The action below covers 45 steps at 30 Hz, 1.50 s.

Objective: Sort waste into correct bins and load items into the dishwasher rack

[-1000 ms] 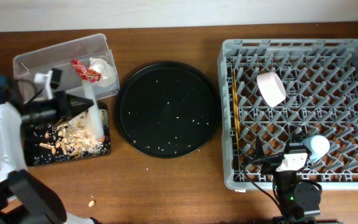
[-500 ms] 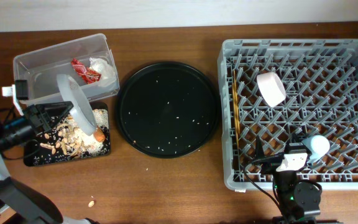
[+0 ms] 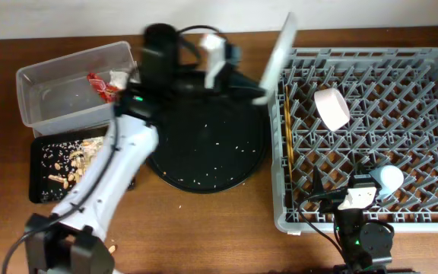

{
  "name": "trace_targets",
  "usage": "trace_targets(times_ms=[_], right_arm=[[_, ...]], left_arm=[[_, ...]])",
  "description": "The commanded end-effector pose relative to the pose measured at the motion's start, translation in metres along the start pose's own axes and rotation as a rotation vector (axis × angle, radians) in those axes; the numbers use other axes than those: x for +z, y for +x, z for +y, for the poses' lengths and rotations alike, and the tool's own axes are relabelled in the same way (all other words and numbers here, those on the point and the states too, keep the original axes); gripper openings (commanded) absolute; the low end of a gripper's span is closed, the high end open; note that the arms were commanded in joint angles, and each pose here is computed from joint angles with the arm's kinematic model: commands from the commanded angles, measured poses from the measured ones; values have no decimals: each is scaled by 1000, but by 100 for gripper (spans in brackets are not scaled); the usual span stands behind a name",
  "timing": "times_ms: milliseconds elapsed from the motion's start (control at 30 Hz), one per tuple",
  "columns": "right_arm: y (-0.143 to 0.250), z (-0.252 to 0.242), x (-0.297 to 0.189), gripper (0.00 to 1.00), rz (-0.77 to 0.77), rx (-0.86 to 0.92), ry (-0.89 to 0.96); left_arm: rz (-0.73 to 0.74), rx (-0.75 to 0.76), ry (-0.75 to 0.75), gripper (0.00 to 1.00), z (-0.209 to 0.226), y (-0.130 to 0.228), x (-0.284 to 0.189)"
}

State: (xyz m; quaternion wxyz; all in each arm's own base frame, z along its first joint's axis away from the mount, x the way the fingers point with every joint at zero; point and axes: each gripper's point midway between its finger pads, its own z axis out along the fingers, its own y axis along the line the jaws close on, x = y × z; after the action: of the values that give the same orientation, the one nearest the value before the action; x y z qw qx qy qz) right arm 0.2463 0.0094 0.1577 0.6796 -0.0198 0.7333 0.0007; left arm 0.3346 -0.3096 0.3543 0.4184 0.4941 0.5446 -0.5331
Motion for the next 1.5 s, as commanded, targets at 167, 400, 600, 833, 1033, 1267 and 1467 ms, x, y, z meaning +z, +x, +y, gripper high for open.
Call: trace_targets(times_ms=[167,400,600,833,1033,1267,1467], right_arm=[[3,-2,0,98,6,5,8],[3,-2,0,98,6,5,8],[3,-2,0,98,6,5,8],[3,-2,0,98,6,5,8],[3,-2,0,98,6,5,8],[3,-2,0,98,6,5,8],[3,-2,0,98,6,5,8]], left_arm=[[-128,-939,-213,0,74,57,106],[-149,-953,-256,1,111,90,100],[-96,-958,-297,1,120,108,87],[84,-775,-487,99,118,128,46],[301,-656,-899,99,59,95,-95],[428,-526,-1293,100,-47,66,-210],[365,-251,-1408,100,-69,69,-248]])
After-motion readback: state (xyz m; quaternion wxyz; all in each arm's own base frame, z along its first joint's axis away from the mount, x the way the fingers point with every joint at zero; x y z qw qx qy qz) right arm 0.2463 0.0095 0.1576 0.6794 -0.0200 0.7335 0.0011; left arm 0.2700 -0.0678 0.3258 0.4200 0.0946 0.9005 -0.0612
